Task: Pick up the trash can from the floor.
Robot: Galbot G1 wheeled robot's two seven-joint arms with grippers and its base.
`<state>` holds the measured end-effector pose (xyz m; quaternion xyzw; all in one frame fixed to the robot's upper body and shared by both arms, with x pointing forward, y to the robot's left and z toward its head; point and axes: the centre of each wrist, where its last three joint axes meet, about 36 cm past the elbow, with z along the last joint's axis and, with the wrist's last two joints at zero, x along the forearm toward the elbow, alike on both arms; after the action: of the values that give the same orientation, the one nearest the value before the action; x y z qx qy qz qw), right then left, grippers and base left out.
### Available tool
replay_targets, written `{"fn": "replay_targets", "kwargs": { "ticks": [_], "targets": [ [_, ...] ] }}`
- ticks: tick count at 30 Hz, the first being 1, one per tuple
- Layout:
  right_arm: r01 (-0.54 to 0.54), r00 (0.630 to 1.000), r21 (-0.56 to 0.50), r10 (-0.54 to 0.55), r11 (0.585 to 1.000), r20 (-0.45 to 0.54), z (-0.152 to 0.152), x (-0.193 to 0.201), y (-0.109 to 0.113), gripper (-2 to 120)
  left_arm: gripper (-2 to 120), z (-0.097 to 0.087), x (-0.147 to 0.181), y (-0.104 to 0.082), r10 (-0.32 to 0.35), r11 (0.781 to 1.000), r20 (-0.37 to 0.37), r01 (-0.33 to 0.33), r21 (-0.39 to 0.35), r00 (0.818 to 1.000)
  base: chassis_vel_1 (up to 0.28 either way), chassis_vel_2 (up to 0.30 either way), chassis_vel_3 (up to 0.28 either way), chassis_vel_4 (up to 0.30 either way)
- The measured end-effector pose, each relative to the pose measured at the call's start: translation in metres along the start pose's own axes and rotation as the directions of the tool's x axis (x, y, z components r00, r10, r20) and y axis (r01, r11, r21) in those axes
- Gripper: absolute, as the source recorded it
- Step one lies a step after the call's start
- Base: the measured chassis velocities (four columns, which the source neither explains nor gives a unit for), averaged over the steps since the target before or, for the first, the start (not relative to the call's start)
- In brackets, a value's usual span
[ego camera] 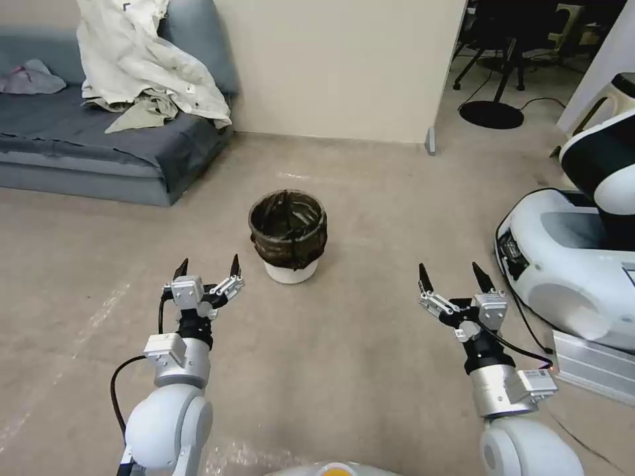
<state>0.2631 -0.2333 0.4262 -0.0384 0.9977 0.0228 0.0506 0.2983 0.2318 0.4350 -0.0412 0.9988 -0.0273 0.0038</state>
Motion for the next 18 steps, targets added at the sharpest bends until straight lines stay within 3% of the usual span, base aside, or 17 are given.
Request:
{"fn": "replay_targets", "kwargs": {
  "ticks": [18],
  "targets": [
    [0.007, 1.0, -0.003, -0.007, 1.0, 0.0, 0.0004, 0.0028, 0.0019, 100, 100, -0.0007, -0.0064, 0.0027, -0.001, 1.0, -0.008, 0.001, -0.005, 1.0, -0.16, 0.159, 0.168, -0.163]
  ]
}}
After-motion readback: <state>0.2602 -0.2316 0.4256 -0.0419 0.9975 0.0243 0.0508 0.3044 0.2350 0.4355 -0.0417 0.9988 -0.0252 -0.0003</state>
